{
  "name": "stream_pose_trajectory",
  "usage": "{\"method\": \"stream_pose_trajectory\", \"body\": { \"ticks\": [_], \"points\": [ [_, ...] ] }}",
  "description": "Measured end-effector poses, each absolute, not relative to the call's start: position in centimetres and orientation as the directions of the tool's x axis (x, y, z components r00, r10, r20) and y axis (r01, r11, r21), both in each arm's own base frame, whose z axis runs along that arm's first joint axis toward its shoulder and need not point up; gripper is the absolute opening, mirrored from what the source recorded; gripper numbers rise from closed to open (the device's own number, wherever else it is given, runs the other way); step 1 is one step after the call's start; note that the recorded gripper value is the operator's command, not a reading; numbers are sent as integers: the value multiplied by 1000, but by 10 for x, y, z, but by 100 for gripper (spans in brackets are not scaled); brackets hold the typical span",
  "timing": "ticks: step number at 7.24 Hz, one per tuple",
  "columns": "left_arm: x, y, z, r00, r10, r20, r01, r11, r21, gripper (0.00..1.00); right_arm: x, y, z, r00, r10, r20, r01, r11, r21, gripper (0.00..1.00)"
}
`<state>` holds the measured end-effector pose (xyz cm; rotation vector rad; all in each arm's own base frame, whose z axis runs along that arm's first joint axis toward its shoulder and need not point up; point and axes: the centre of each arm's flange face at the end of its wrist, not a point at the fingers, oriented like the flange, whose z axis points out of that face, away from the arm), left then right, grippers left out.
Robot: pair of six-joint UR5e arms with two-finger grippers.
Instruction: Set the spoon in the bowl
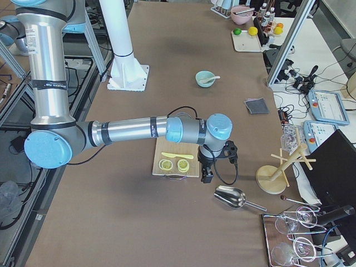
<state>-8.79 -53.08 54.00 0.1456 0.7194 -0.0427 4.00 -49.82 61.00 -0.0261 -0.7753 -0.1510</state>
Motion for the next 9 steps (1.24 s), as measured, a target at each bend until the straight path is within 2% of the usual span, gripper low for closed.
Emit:
{"method": "stream_pose_trajectory", "body": {
  "ticks": [4, 9],
  "points": [
    [-90, -523, 587, 750, -28, -661, 89, 994, 59, 98, 46, -489, 615, 678, -90, 729, 123, 992, 8, 100],
    [-90, -526, 587, 750, -25, -661, 90, 994, 65, 98, 46, -492, 611, 678, -90, 729, 118, 993, 13, 100]
  ]
}}
